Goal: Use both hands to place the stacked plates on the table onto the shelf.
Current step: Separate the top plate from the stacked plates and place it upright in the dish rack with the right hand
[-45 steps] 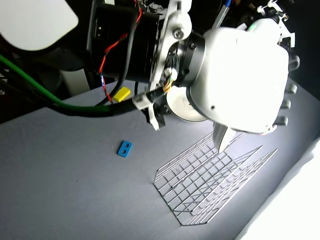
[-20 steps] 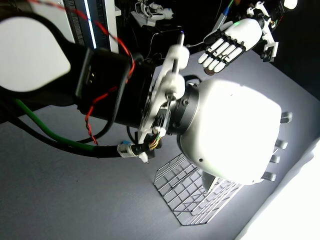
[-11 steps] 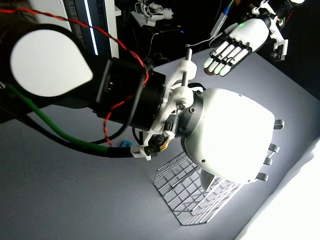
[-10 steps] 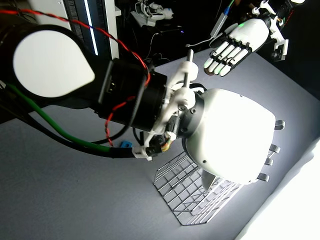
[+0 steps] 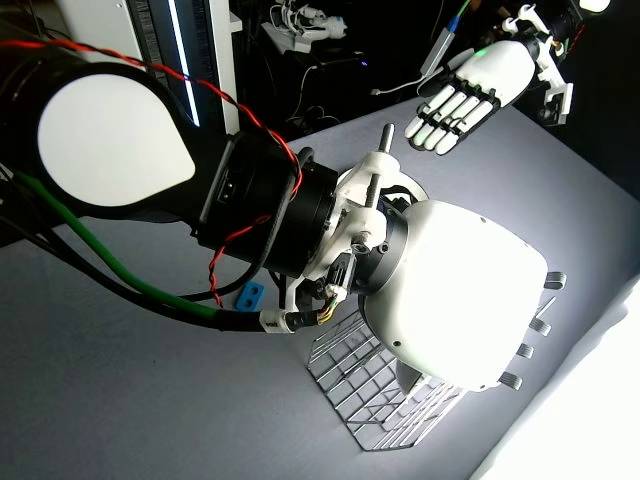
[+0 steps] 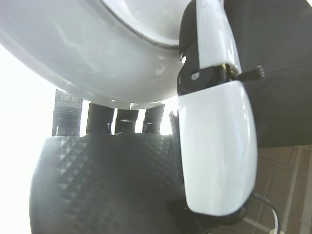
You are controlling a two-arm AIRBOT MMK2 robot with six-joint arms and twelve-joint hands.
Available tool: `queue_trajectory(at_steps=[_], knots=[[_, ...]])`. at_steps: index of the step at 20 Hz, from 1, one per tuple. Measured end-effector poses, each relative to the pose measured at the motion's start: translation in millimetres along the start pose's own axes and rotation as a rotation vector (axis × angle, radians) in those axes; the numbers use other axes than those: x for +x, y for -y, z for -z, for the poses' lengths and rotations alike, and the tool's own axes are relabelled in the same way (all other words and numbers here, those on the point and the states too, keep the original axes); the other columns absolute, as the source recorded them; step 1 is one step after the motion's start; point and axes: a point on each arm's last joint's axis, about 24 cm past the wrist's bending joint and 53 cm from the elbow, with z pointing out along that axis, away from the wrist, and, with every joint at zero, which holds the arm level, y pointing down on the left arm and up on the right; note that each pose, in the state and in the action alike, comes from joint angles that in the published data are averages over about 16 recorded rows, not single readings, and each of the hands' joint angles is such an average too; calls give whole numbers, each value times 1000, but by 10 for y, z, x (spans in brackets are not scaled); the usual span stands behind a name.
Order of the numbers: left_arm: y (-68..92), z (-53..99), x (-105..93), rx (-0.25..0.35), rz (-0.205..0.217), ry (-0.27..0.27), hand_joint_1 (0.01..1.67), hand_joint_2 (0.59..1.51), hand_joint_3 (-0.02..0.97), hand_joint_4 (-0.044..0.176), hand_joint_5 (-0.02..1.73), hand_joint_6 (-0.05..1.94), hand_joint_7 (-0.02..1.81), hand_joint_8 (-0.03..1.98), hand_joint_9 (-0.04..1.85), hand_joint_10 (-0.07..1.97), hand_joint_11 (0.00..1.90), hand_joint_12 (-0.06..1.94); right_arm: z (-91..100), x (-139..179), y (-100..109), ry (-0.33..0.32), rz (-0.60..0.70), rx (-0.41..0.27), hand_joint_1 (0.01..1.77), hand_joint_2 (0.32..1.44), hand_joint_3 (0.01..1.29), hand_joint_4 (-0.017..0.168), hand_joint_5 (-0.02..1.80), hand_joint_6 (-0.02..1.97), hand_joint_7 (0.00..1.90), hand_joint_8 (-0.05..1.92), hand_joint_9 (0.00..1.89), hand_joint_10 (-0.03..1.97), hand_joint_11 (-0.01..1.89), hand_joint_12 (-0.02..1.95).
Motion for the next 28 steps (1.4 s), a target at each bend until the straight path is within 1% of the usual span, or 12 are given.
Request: queue_trajectory(at_steps=[4,8,11,17,21,25,28], knots=[[-20,-28,20,-16,24,9,15,1122,14,6,68,14,73,-2,25,7,15,0,-29,5,76,2,-1,18,1239,955,13,22,1043,798,1169,647,1350,17,884,973],[-34,-53,-13,-26,29,25,15,1123,14,6,69,14,73,-2,28,7,15,0,-71,20,159,2,-1,36,1240,956,13,20,1041,799,1180,617,1347,17,877,980],[-42,-60,-60,-30,16,34,14,1123,15,6,69,13,75,-2,30,7,15,1,-105,35,231,2,-1,51,1240,955,13,18,1041,797,1194,585,1354,17,875,984],[-53,-57,-182,-31,-27,52,15,1122,15,6,73,14,86,-1,38,8,15,0,-167,79,365,-2,0,76,1240,955,13,14,1040,793,1215,537,1362,17,882,1000],[-52,-57,-230,-29,-47,57,15,1123,14,6,73,14,95,-1,43,8,15,0,-192,114,440,-8,1,87,1240,955,13,12,1036,793,1212,551,1357,17,891,1007],[-26,-58,-232,-17,-54,53,15,1122,14,6,75,14,99,-1,46,8,15,-1,-201,145,492,-16,5,92,1241,957,13,11,1024,802,1198,574,1351,17,898,1013],[7,-56,-204,-2,-50,46,15,1122,14,6,75,14,102,-1,48,8,15,-1,-203,166,518,-21,7,93,1240,958,13,10,1018,801,1193,579,1348,17,905,1020]])
